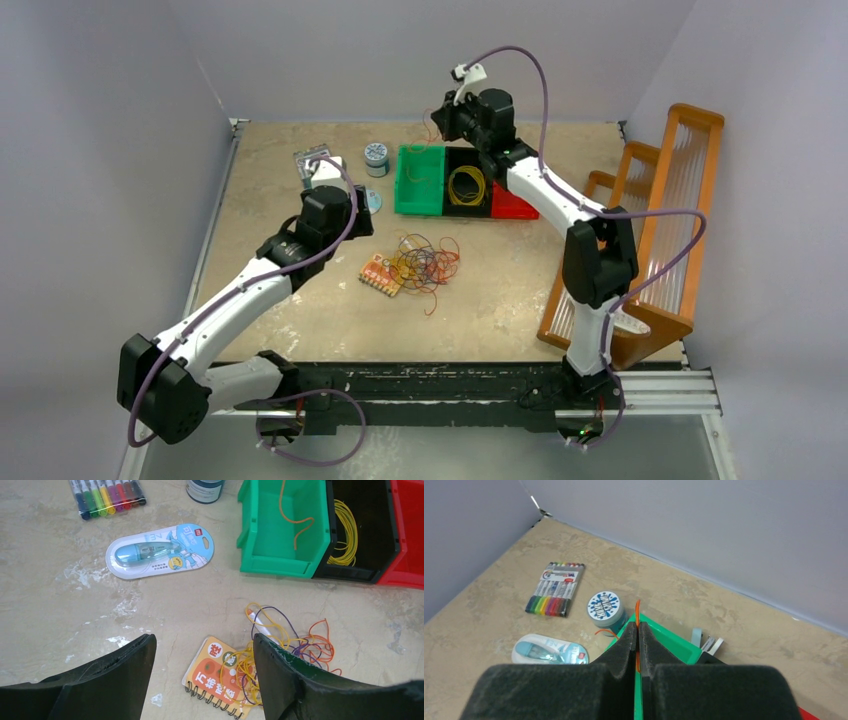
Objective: Untangle the cables
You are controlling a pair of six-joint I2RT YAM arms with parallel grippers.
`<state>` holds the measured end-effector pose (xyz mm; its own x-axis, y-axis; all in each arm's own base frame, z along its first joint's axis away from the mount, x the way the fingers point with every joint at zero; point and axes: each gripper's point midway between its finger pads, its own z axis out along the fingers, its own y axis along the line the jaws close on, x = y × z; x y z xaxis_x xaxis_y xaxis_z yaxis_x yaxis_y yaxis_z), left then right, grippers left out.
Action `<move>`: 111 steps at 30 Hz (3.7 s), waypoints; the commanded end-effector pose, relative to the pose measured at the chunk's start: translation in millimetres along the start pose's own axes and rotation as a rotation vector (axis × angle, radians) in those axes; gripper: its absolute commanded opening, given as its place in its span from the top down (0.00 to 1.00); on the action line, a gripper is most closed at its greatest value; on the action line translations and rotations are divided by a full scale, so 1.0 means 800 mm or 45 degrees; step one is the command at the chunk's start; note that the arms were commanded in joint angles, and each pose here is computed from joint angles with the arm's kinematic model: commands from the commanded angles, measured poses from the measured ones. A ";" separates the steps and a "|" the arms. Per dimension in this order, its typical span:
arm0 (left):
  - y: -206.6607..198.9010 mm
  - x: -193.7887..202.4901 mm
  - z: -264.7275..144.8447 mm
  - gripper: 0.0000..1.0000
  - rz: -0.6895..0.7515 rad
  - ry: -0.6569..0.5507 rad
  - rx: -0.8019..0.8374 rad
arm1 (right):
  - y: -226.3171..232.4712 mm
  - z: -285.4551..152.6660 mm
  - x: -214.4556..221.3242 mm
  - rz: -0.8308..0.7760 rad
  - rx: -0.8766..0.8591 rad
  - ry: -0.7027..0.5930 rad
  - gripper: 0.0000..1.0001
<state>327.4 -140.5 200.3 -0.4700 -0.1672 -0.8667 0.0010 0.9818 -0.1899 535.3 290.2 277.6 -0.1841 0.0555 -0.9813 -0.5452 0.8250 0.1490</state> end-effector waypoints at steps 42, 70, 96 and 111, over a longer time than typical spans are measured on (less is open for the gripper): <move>-0.008 -0.027 -0.003 0.21 0.030 -0.057 0.026 | -0.009 0.048 0.085 -0.014 -0.082 0.256 0.61; -0.148 0.086 0.029 0.41 0.207 0.238 0.528 | 0.040 -0.161 0.127 0.173 -0.127 0.291 0.55; -0.141 0.106 0.029 0.59 0.216 0.291 0.528 | 0.050 -0.169 0.151 0.214 -0.181 0.346 0.56; -0.136 0.140 0.038 0.56 0.230 0.351 0.542 | 0.055 -0.162 0.154 0.233 -0.222 0.352 0.56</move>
<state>297.7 -269.0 112.4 -0.6570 0.0836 -0.7493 0.4281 0.8594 -0.2795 379.0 252.6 162.8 -0.5290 -0.0031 -0.8486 -0.5742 0.7376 0.3552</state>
